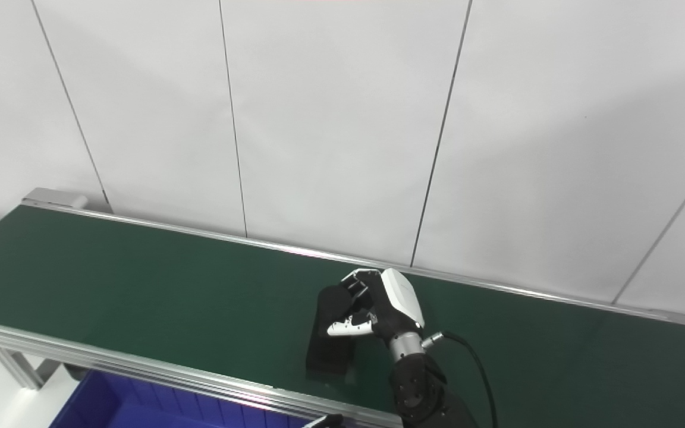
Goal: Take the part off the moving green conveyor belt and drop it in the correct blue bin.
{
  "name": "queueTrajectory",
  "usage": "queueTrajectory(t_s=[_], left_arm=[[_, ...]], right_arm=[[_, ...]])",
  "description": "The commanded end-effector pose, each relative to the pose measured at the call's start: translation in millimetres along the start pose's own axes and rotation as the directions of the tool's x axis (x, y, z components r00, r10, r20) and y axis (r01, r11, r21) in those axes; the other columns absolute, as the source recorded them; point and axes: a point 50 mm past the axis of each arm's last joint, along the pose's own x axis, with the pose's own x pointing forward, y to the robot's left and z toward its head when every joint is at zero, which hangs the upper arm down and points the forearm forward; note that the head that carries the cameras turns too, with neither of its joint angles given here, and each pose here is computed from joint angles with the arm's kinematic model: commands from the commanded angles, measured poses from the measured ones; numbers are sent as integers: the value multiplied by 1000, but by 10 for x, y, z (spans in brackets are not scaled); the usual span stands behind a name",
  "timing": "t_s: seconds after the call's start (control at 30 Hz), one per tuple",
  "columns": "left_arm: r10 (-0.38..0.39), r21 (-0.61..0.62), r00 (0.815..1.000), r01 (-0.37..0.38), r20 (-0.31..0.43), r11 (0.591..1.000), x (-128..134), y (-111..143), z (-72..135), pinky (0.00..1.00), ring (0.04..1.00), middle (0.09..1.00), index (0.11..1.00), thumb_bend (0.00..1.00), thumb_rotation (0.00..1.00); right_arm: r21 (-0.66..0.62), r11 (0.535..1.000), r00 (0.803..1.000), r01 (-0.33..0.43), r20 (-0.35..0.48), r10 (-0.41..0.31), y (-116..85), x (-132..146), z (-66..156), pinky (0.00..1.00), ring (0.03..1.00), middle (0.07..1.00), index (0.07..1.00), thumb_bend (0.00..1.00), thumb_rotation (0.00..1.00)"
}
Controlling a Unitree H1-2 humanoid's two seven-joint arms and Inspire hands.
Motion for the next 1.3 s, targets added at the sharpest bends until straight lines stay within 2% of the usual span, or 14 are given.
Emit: queueTrajectory(t_s=[0.0, 0.67, 1.13, 1.27], left_arm=[[0, -7, 999, 0, 36, 1000, 24, 8, 83, 805, 842, 861, 878, 920, 370], [4, -4, 999, -4, 34, 1000, 6, 62, 86, 789, 826, 858, 875, 924, 371], [-5, 5, 1000, 5, 27, 1000, 95, 206, -4, 798, 837, 870, 880, 908, 355], [-9, 5, 1000, 8, 30, 1000, 129, 266, -27, 788, 833, 868, 879, 894, 340]], right_arm=[[32, 998, 993, 52, 101, -55, -122, 146, 273, 514, 453, 532, 463, 514, 0], [89, 993, 986, 81, 140, -92, -170, 123, 307, 521, 456, 520, 466, 516, 0], [141, 976, 965, 165, 179, -189, -490, -13, 482, 474, 456, 513, 471, 517, 0], [147, 970, 952, 196, 210, -224, -635, -61, 545, 448, 450, 506, 477, 518, 0]])
